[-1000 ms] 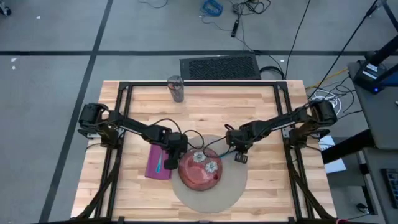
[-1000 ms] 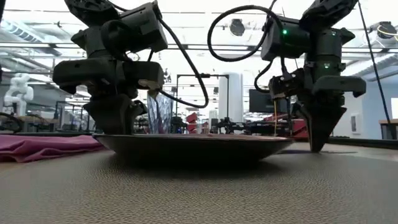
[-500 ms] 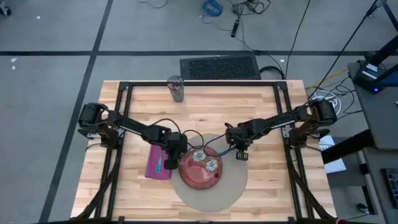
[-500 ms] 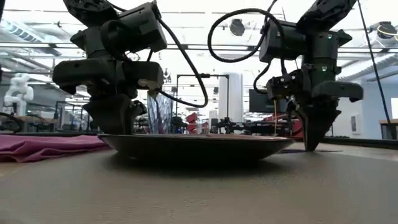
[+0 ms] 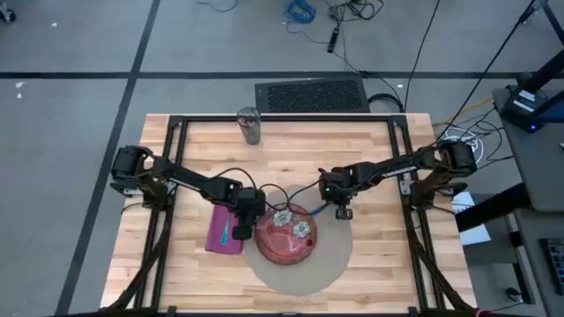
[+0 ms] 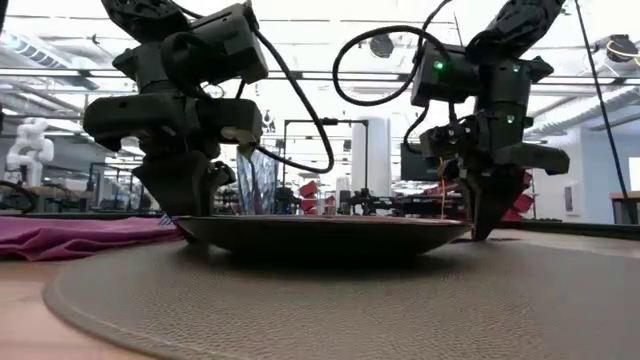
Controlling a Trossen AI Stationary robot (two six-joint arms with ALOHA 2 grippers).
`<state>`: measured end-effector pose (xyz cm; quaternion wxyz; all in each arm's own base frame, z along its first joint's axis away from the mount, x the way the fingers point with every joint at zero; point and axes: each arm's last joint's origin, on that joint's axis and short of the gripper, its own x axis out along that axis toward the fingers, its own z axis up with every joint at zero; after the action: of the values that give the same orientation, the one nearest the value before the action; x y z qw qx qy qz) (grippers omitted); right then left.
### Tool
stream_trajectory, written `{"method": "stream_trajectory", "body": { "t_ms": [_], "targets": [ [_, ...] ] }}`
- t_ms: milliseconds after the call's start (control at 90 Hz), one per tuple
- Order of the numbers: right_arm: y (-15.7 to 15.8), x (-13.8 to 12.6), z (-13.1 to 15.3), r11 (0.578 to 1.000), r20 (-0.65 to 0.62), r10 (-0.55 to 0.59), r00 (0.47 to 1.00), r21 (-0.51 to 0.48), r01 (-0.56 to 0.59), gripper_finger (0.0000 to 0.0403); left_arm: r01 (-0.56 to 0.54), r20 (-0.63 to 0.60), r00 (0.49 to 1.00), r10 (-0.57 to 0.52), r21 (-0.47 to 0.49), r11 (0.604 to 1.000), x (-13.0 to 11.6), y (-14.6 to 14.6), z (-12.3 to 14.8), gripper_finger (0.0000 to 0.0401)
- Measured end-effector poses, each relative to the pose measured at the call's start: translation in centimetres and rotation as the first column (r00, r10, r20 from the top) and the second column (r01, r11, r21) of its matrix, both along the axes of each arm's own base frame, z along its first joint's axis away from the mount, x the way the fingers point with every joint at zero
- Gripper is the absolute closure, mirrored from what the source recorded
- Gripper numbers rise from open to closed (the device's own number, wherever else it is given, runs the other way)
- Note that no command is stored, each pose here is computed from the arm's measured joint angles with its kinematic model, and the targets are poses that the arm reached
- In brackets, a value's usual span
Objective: Set table place
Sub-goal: Put the blue knife on the middle right of the table
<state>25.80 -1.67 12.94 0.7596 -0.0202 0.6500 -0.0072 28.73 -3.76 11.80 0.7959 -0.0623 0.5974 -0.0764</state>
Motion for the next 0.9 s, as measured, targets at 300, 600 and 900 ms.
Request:
{"method": "stream_trajectory", "body": {
  "t_ms": [300,600,900],
  "targets": [
    [0.2,-0.8,2.8,1.000,0.109,0.014,0.994,-0.014,-0.013,0.0395,-0.003,-0.001,1.000,0.003,-0.001,1.000,0.0,0.0,0.0,0.0321],
    [1.7,0.1,3.5,0.996,0.219,0.085,0.972,-0.002,-0.086,0.0320,-0.003,0.001,1.000,0.003,-0.001,1.000,0.0,0.0,0.0,0.0321],
    [1.3,1.1,2.2,0.990,0.220,0.140,0.965,-0.015,-0.140,0.0298,-0.004,0.001,1.000,0.004,-0.002,1.000,0.0,0.0,0.0,0.0321]
  ]
}}
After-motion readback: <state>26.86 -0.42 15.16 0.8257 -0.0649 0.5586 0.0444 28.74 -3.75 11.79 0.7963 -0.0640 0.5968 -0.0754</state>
